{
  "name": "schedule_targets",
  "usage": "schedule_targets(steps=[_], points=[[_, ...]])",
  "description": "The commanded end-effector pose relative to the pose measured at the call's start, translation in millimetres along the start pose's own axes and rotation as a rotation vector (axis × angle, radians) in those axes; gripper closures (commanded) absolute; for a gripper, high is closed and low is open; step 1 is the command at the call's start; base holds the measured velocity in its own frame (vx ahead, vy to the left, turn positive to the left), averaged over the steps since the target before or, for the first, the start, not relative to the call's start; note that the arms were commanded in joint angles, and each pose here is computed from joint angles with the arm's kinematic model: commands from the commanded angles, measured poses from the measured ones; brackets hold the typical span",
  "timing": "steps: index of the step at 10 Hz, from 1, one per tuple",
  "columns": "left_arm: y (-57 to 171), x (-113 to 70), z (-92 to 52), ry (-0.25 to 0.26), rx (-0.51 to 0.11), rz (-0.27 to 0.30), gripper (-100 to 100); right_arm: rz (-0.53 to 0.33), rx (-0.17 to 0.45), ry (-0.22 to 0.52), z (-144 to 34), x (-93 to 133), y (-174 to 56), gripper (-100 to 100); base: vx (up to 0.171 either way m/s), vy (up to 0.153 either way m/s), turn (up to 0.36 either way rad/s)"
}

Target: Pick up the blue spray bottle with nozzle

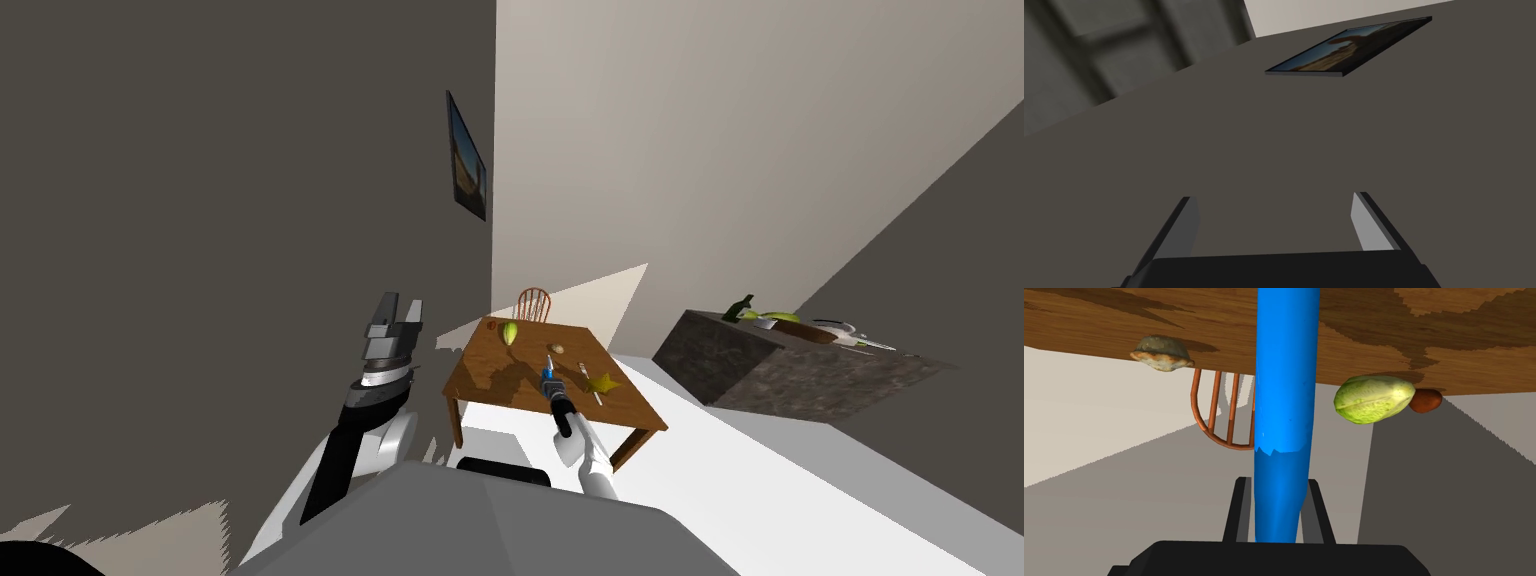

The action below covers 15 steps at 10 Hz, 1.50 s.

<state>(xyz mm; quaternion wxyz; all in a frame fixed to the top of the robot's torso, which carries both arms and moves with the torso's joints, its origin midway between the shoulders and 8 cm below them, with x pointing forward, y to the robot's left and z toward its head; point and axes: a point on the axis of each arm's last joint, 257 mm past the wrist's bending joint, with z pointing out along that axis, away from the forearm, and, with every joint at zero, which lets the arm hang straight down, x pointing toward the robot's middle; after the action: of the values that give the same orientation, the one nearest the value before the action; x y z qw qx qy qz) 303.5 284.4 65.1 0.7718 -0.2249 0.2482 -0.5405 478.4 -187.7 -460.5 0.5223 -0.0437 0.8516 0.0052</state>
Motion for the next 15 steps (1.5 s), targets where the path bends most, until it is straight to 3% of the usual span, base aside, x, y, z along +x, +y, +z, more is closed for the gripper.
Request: schedule_targets(steps=[1,5,6,10,11,12,15], points=[[0,0.0,0.0,0.000,0.000,0.000,0,-0.030,0.009,0.022,-5.3,9,-5,100,-0.010,-0.022,0.072],[0,0.0,0.0,0.000,0.000,0.000,0,0.055,0.010,0.022,-5.3,9,-5,100,-0.001,0.003,-0.021],[0,0.0,0.0,0.000,0.000,0.000,0,0.042,0.065,0.048,-17.1,23,-25,100,-0.018,-0.027,0.353],[0,-0.1,-0.1,0.000,0.000,0.000,0,0.085,0.077,0.050,-17.6,24,-28,100,-0.007,-0.018,0.087],[0,-0.1,0.0,0.000,0.000,0.000,0,0.071,0.139,0.069,-31.0,35,-49,100,-0.007,-0.018,0.347],[0,0.0,0.0,0.000,0.000,0.000,0,0.038,0.138,0.066,-31.3,34,-49,100,-0.021,-0.041,0.334],[0,-0.1,-0.1,0.000,0.000,0.000,0,0.110,0.151,0.065,-31.8,35,-52,100,-0.006,-0.009,0.008]])
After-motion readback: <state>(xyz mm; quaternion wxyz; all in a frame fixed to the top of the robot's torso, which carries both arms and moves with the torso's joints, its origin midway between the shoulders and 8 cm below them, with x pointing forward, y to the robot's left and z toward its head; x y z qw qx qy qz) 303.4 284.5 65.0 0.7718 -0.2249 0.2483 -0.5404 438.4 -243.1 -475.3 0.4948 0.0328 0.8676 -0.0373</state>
